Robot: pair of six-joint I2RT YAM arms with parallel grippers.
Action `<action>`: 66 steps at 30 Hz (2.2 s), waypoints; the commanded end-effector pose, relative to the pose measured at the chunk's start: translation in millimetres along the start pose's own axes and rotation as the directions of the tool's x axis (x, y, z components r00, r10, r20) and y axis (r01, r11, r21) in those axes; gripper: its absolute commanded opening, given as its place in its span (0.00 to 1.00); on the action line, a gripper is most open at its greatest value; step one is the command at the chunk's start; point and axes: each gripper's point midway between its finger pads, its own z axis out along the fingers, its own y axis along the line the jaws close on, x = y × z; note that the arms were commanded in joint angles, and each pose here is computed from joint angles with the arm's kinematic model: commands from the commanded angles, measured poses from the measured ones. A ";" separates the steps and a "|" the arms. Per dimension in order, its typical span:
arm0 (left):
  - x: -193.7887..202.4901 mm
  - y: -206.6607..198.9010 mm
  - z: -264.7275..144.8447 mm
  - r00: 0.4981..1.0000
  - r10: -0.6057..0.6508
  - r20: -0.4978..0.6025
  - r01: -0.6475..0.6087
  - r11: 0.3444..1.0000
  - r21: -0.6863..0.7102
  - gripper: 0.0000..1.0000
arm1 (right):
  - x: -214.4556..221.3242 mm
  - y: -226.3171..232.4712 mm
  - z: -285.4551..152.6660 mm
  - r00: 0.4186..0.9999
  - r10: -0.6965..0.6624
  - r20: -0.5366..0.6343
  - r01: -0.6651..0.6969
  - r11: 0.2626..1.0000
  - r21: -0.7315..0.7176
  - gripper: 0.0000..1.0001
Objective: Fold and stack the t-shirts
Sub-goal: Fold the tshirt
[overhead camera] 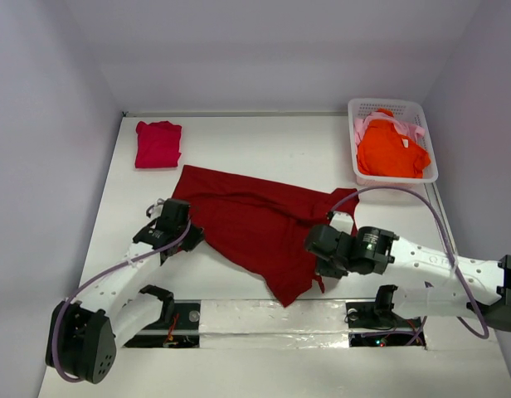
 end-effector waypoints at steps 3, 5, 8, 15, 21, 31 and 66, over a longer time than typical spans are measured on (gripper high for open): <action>-19.0 -33.7 -5.6 0.994 0.090 0.056 -0.093 0.994 0.057 0.00 | -33.6 0.9 -15.0 0.993 0.027 0.118 -0.027 1.000 -0.004 0.00; -16.9 -39.6 -3.2 0.993 0.107 0.040 -0.110 0.991 0.073 0.00 | -38.4 3.9 -13.5 0.991 0.023 0.129 -0.023 1.000 0.004 0.00; -14.0 -47.2 2.8 0.992 0.125 0.021 -0.126 0.987 0.096 0.00 | -50.1 2.2 -10.9 0.987 0.017 0.162 -0.023 0.999 0.033 0.00; -17.6 -53.9 10.6 0.981 0.195 0.026 -0.196 0.977 0.089 0.00 | -88.3 -0.3 -13.0 0.966 0.035 0.255 -0.049 0.998 0.050 0.00; -28.9 -65.0 12.3 0.963 0.261 0.062 -0.265 0.961 0.078 0.00 | -112.3 -12.8 -10.9 0.952 0.025 0.306 -0.060 0.993 0.105 0.00; -25.4 -76.9 27.7 0.954 0.300 0.004 -0.298 0.947 0.122 0.00 | -130.9 -10.7 5.4 0.946 0.018 0.324 -0.062 0.990 0.127 0.00; -93.9 -153.6 57.5 0.902 0.374 0.214 -0.407 0.903 0.136 0.00 | -231.6 -22.7 8.2 0.891 -0.019 0.454 -0.099 0.967 0.235 0.00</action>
